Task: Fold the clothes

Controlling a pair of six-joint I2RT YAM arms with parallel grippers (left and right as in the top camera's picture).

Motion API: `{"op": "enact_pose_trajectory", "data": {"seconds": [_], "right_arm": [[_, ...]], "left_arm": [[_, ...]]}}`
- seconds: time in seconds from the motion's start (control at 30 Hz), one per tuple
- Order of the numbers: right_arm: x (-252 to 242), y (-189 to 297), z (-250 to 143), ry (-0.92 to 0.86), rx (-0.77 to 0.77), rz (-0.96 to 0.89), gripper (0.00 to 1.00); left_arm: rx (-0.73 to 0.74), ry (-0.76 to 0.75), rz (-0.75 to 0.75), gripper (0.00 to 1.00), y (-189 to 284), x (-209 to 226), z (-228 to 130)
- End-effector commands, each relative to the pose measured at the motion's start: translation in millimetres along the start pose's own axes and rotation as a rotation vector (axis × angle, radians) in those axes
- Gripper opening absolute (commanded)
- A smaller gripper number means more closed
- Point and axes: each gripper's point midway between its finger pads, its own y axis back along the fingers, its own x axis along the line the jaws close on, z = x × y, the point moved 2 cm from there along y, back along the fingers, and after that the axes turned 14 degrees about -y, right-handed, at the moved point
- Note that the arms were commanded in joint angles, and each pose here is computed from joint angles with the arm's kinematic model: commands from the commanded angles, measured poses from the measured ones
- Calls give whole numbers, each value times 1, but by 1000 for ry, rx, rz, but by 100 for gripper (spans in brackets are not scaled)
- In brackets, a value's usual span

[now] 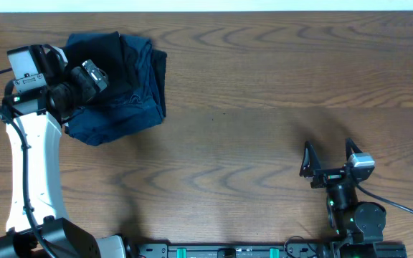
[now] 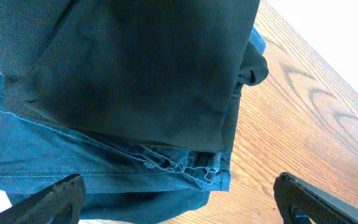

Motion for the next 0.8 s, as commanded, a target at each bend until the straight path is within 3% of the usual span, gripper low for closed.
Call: {"op": "enact_pose_trajectory", "data": {"seconds": [0.0,0.23,0.77], "right_arm": [[4,0,-2,84,5,25,99],[-3,1,-19,141,81,-3,99],[-4,1,-19,225,81,-4,99]], "left_arm": [[4,6,9,98,-1,3,-1],[4,6,9,98,-1,3,-1],[4,6,9,98,-1,3,-1]]}}
